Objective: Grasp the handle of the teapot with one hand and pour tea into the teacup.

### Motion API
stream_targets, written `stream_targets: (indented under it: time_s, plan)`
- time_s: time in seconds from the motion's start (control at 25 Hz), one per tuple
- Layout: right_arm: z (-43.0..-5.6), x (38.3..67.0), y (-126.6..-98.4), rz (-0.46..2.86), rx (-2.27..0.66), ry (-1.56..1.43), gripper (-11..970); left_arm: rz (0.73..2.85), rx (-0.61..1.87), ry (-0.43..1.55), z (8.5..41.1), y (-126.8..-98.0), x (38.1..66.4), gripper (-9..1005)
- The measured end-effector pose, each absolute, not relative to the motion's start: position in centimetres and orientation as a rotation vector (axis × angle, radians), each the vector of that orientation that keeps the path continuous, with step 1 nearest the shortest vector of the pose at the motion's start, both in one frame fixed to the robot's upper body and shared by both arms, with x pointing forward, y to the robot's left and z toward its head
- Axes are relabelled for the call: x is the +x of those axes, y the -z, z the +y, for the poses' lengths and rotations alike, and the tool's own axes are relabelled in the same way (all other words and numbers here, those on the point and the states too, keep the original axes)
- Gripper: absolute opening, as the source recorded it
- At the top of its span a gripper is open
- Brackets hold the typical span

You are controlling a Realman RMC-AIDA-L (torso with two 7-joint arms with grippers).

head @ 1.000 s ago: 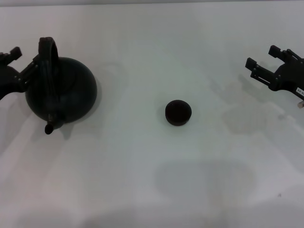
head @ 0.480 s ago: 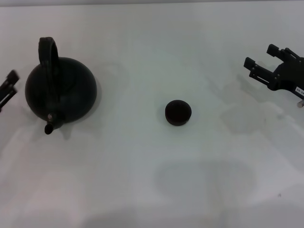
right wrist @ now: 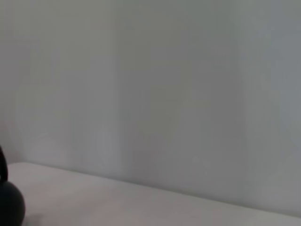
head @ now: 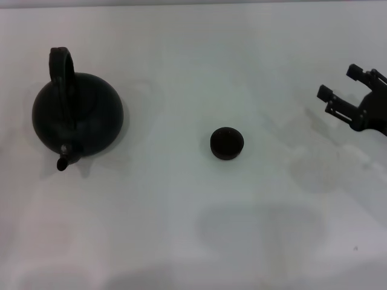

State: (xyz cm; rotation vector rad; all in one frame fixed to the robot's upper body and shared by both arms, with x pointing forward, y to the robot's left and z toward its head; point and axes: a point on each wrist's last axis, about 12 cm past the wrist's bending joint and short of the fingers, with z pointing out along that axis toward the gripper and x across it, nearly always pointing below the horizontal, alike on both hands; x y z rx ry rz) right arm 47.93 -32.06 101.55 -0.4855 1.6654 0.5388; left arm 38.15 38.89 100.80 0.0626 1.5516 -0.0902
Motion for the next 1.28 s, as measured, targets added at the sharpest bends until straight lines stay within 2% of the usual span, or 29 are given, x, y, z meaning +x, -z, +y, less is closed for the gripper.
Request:
stream_targets:
  time_s: [0.16,0.52,1.28]
  plan:
    - [-32.2,46.5,-100.7,1.685,-0.499,-0.523,845,1.544,-0.044,0.01,40.2,-100.7,36.9,772]
    - [-32.1,44.7,-99.4,1.723,-0.503,-0.509,845,1.546,-0.077,-0.013,40.6,-100.6,35.9,773]
    - [-34.7,45.7,-101.6,1.567,-0.416,-0.315,845,1.452,-0.211,0.119,37.2,-100.1,37.2,767]
